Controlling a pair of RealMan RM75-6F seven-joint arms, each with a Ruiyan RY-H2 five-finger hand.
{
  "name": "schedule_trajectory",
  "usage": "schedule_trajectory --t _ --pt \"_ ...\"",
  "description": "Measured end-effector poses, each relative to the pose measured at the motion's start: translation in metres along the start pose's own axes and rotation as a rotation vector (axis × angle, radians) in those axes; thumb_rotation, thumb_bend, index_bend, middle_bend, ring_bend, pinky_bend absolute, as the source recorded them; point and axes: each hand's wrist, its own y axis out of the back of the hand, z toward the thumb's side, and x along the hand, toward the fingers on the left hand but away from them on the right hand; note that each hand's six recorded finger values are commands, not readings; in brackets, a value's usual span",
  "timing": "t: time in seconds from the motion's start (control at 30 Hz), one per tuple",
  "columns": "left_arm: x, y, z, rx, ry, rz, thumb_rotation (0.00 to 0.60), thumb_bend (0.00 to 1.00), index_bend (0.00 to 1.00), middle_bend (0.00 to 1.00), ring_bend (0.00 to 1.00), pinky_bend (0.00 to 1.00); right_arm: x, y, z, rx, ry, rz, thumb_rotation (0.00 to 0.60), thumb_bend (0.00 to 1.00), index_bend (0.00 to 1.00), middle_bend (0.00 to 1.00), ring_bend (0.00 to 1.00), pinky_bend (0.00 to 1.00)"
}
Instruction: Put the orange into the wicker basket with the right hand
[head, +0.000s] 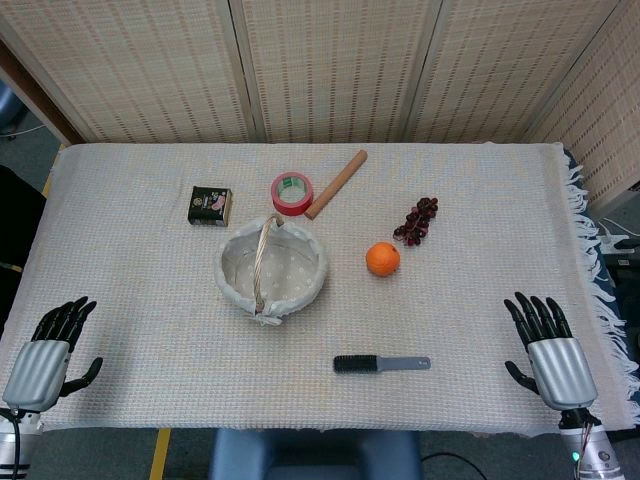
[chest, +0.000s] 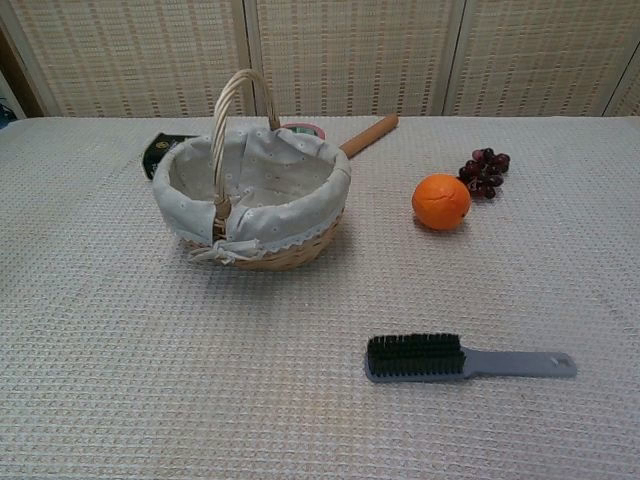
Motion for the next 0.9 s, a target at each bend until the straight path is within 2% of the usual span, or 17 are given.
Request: schedule_trajectory --t 0.27,0.53,0.67,0.9 --pt "0.0 0.0 0.0 0.0 0.001 0.002 0.6 0.35 0.0 0.0 0.0 0.08 -0.001 0.0 0.0 -0.008 -0.006 0.002 0.6 0.11 0.0 0.0 0.0 0.02" --pt "0.001 0.0 -0.002 -0.006 0.009 0.0 0.6 0.35 0.0 0.0 0.0 0.08 -0.014 0.005 0.002 -0.087 -0.055 0.03 0.6 0.11 0.0 0.0 0.0 0.02" --pt "0.001 0.0 -0.002 -0.007 0.009 -0.002 0.6 0.35 0.0 0.0 0.0 0.08 -0.034 0.007 0.007 -0.118 -0.075 0.068 0.6 0.11 0.0 0.0 0.0 0.02" --pt "0.002 -0.001 -0.003 -0.01 0.012 -0.009 0.6 0.35 0.0 0.0 0.0 0.08 -0.088 0.008 0.024 -0.14 -0.118 0.154 0.6 0.1 0.0 0.0 0.0 0.02"
